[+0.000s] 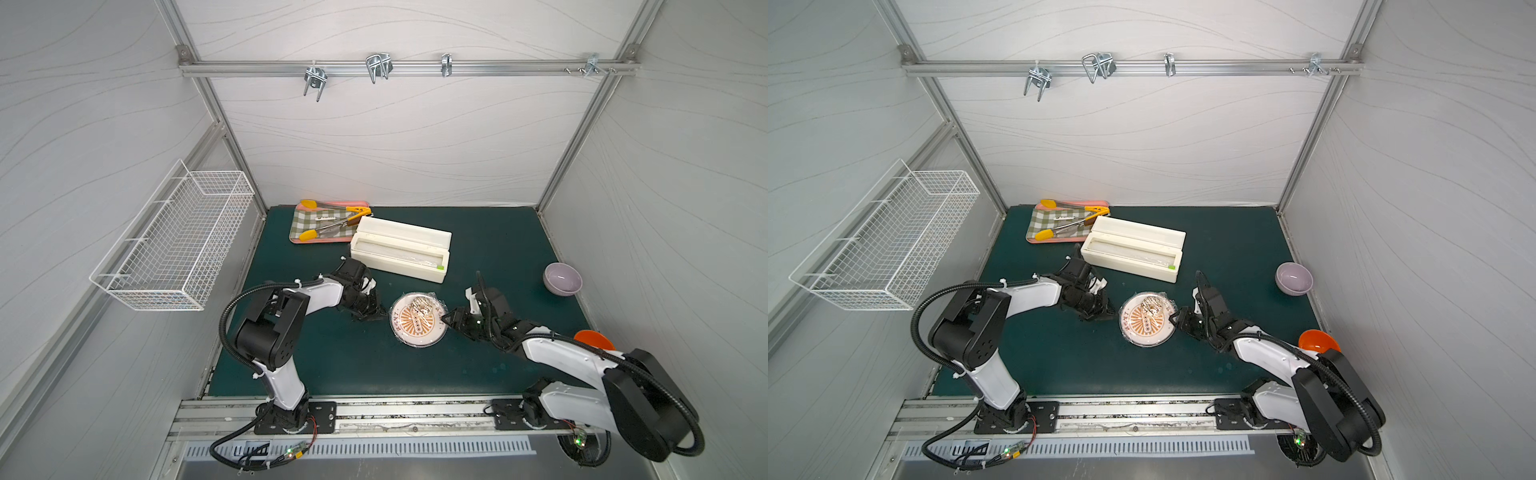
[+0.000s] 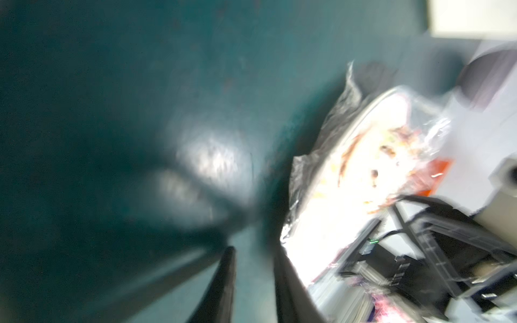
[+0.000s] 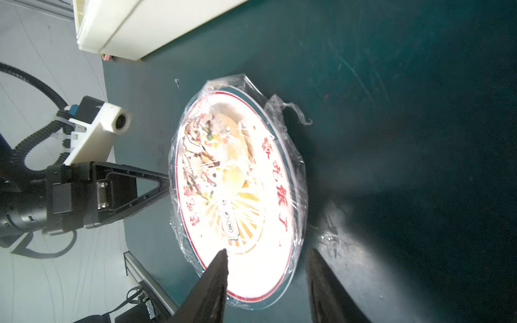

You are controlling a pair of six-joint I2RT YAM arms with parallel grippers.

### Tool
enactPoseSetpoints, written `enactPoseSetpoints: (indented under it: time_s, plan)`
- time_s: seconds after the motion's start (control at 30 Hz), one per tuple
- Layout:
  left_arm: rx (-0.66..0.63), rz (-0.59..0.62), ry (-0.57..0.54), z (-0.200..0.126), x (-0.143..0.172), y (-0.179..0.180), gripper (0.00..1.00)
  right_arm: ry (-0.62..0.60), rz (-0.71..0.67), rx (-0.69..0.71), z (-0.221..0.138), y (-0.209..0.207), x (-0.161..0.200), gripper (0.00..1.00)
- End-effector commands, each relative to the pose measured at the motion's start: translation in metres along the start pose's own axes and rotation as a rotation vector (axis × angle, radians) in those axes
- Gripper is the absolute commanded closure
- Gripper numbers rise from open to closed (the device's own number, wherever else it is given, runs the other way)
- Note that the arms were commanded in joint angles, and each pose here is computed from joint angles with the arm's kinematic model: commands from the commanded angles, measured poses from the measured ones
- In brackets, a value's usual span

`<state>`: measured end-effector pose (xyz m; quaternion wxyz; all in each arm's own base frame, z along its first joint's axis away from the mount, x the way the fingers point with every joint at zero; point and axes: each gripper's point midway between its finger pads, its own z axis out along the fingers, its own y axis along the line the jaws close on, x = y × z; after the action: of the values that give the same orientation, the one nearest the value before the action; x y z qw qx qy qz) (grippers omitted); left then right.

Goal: Wrap the plate with plastic wrap
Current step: Place the plate at the center of the board.

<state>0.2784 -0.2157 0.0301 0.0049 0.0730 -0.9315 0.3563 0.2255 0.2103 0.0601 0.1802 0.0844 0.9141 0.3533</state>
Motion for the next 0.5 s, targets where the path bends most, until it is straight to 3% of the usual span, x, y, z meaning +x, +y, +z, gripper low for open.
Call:
enactPoseSetpoints:
  time_s: [0.0,0.2,0.47]
  plan:
    - [0.151,-0.034,-0.055,-0.01,-0.017,-0.024,0.56,0.032,-0.068,0.068,-0.003,-0.005,-0.003,0.52]
    - [0.139,-0.023,-0.029,0.012,-0.022,-0.023,0.58,0.069,-0.085,0.066,0.007,0.001,-0.007,0.51]
    - [0.147,-0.026,-0.025,0.02,-0.025,-0.02,0.78,0.087,-0.069,0.063,0.014,-0.001,-0.004,0.51]
